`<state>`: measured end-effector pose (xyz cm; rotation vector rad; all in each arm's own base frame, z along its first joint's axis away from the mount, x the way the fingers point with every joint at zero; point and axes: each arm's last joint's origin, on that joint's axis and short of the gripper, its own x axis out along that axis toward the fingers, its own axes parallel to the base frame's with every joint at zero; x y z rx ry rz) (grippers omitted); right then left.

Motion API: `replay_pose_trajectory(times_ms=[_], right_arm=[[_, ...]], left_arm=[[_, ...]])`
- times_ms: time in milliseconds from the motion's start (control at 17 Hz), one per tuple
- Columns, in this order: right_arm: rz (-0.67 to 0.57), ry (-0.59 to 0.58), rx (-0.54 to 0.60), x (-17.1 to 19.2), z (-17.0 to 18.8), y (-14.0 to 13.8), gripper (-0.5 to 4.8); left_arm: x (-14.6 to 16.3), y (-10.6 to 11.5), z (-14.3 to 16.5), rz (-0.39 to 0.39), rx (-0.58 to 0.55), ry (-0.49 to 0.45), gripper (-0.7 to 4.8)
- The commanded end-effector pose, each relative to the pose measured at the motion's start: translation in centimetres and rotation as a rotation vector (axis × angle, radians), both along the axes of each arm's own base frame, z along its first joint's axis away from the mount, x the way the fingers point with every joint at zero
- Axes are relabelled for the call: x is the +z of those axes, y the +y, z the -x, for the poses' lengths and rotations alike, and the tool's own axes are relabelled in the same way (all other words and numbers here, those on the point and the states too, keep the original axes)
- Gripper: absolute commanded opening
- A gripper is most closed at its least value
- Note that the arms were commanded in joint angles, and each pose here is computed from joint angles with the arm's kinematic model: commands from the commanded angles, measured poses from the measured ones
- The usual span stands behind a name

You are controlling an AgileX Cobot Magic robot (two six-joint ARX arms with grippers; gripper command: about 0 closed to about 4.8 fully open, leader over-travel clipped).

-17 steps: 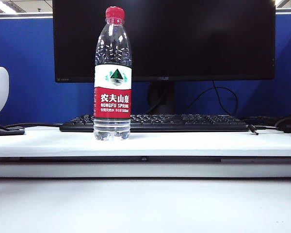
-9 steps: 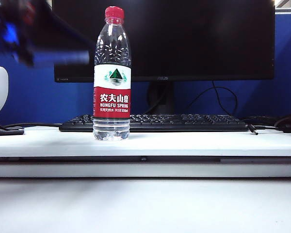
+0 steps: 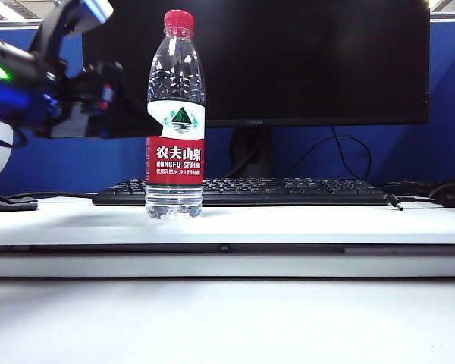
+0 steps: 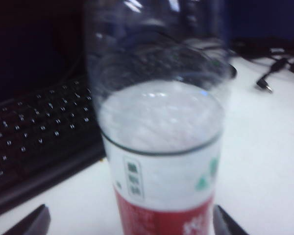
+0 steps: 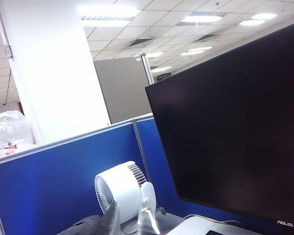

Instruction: Unscrew the cap from the plastic bottle on the table.

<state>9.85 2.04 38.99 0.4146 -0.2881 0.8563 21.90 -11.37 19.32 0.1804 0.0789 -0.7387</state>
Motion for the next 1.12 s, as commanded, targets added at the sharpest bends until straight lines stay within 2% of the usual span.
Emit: replay_pose_trajectory(times_ms=[59,294,470,588,823,882,999,1117], right_arm=[[0.000,0.009,0.003,0.1,0.0,0.0,0.63],[0.012,0.105,-0.007,-0.8,-0.5,0.0,0.63],[0.058,0.234,-0.022,-2.2,-1.5,0.0,0.63],[0.069,0.299,0.018,-2.8,-2.3,0.3,0.63],[0.110,0.318,0.103,-3.4,-3.4,2.1,0.64],[0.135,0.310,0.119,-3.6,-3.7,2.7,0.78],[0.159,0.325,0.125,-4.1,-4.3,4.0,1.41],[0.181,0.359,0.071,-4.9,-5.0,6.3,1.48]], left_arm=[[0.0,-0.4,-0.7,0.092,-0.016,-0.046,4.63],[-1.0,-0.9,-1.5,0.181,-0.039,-0.018,4.63],[-1.5,-1.6,-1.8,0.188,-0.124,-0.001,4.62],[-1.8,-2.4,-2.3,0.183,-0.169,0.014,4.62],[-2.0,-3.2,-3.2,0.185,-0.167,0.026,4.56],[-1.9,-3.2,-3.2,0.187,-0.167,0.012,4.39],[-1.8,-3.2,-3.2,0.191,-0.168,0.003,3.88],[-1.8,-3.2,-3.2,0.188,-0.172,0.001,3.82]])
